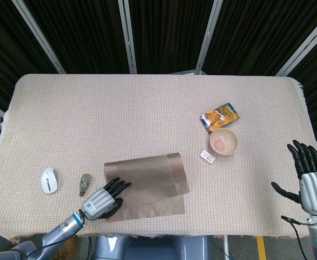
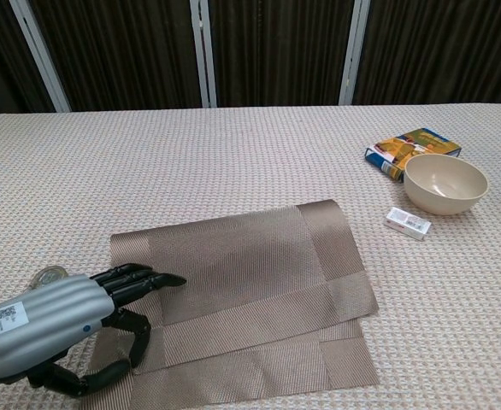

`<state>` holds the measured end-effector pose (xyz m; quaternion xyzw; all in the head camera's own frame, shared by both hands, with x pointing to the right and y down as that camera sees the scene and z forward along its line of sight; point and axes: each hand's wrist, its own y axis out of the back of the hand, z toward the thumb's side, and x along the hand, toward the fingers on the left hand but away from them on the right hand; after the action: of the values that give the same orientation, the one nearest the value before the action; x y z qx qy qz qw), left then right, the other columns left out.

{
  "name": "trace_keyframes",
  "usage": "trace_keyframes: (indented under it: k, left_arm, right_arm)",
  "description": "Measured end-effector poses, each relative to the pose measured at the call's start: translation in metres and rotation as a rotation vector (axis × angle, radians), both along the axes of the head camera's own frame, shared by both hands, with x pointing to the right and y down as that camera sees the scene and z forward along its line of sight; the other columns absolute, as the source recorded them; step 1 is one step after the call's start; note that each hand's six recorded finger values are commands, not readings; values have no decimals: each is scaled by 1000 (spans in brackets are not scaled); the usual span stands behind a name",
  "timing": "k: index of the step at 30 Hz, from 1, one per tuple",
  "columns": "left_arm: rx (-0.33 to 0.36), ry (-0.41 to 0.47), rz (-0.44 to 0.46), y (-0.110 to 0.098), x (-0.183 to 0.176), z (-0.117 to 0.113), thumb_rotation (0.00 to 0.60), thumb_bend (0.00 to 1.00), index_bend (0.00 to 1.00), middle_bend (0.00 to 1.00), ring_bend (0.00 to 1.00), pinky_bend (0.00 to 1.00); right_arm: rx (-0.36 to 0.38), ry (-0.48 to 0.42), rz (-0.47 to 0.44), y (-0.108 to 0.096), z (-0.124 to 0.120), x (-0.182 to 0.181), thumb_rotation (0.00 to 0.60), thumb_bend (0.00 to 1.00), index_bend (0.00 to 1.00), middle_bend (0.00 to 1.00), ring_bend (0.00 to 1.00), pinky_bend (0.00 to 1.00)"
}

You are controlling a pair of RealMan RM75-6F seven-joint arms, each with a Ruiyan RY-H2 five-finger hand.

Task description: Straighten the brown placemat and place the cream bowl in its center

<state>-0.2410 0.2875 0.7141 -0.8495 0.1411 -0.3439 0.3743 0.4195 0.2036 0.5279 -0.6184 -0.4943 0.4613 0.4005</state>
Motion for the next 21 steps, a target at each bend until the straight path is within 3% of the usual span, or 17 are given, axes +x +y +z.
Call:
trace_keyframes:
  k: [12,16,21]
  left_arm:
    - [10,43,-70,-20,4,-12,600,571,617,0,0,0]
    - [30,75,-118,-39,6,-21,600,570,620,0,0,0]
    - [92,104,-189,-82,9,-36,600,571,645,0,0,0]
  right_arm:
    - [-1,-2,1,0,0,1,600,0,0,0,0,0]
    - [-3,1,2,-1,1,1,600,0,0,0,0,0]
    - [-8,7,-1,0,3,0,600,0,0,0,0,0]
